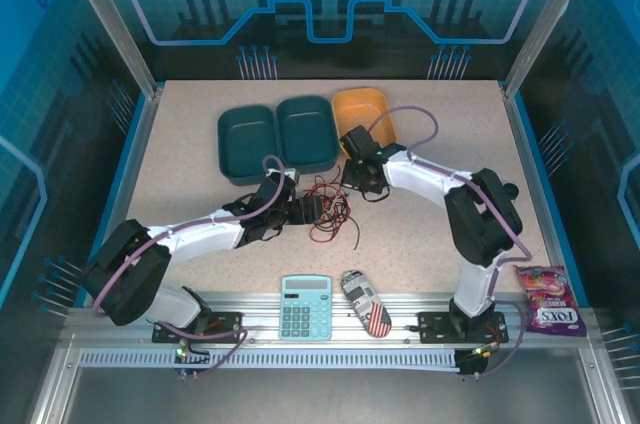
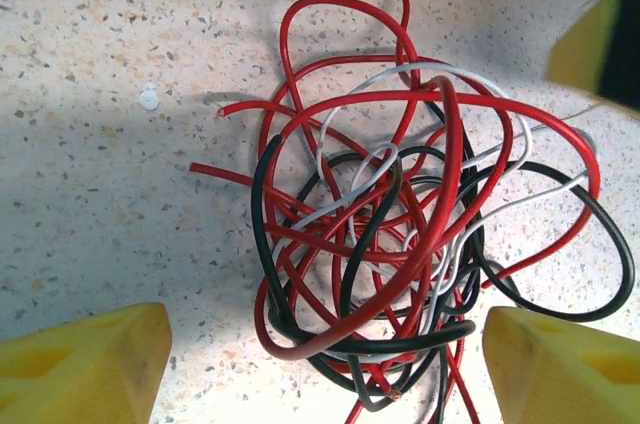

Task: Untangle the cables

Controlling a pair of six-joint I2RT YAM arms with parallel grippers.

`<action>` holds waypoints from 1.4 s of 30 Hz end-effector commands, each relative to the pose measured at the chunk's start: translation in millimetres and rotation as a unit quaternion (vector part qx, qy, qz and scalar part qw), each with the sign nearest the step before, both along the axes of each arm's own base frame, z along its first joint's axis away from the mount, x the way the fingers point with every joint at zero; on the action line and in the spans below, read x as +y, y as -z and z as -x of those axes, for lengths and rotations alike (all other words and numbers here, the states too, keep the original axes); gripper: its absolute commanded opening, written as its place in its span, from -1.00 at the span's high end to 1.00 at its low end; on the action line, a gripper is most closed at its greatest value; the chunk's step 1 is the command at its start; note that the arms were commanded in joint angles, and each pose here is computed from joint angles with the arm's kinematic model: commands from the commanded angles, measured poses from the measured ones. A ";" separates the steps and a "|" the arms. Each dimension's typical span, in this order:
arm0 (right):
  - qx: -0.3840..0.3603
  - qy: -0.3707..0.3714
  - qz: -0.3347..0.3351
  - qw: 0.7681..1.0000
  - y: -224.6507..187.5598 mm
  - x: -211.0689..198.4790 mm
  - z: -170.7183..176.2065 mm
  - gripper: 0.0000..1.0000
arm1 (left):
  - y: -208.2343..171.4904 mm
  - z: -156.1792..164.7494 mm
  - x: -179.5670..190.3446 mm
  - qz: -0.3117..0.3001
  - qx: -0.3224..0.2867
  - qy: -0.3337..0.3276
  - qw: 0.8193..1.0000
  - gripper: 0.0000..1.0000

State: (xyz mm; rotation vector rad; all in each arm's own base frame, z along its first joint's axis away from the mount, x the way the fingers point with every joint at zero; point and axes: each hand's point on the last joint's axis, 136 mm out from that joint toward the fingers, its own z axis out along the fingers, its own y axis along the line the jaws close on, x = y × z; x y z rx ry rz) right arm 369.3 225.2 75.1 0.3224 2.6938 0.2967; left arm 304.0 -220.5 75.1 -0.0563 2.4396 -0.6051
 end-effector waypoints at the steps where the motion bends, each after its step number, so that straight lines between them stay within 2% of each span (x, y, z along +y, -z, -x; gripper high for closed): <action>1: -0.045 -0.016 -0.001 0.999 -29.3 1.9 3.3 1.00 | 5.7 -1.6 0.7 0.007 0.005 -0.004 1.000 -0.49; 6: -0.085 -0.038 0.006 0.996 -61.4 2.9 12.1 1.00 | 7.9 -5.8 -1.9 0.010 0.006 -0.003 1.000 -0.38; 15: -0.155 -0.063 0.037 0.985 -124.1 -6.1 28.0 1.00 | 16.2 -12.1 -5.6 -0.002 0.011 0.002 1.000 -0.04; 19: -0.183 -0.051 0.049 0.981 -147.5 -23.9 35.5 1.00 | 22.0 -10.1 -5.0 -0.002 0.019 0.000 1.000 0.15; 27: -0.234 -0.026 0.082 0.969 -186.1 -62.7 50.7 1.00 | 27.7 -8.2 -1.9 0.001 0.026 -0.011 1.000 0.36; 35: -0.255 -0.004 0.094 0.962 -211.1 -93.8 61.7 1.00 | 30.8 -5.9 3.0 0.000 0.031 -0.020 0.999 0.46; 42: -0.286 -0.008 0.100 0.953 -254.2 -110.2 62.4 1.00 | 37.8 -3.6 9.9 0.003 0.040 -0.034 0.999 0.46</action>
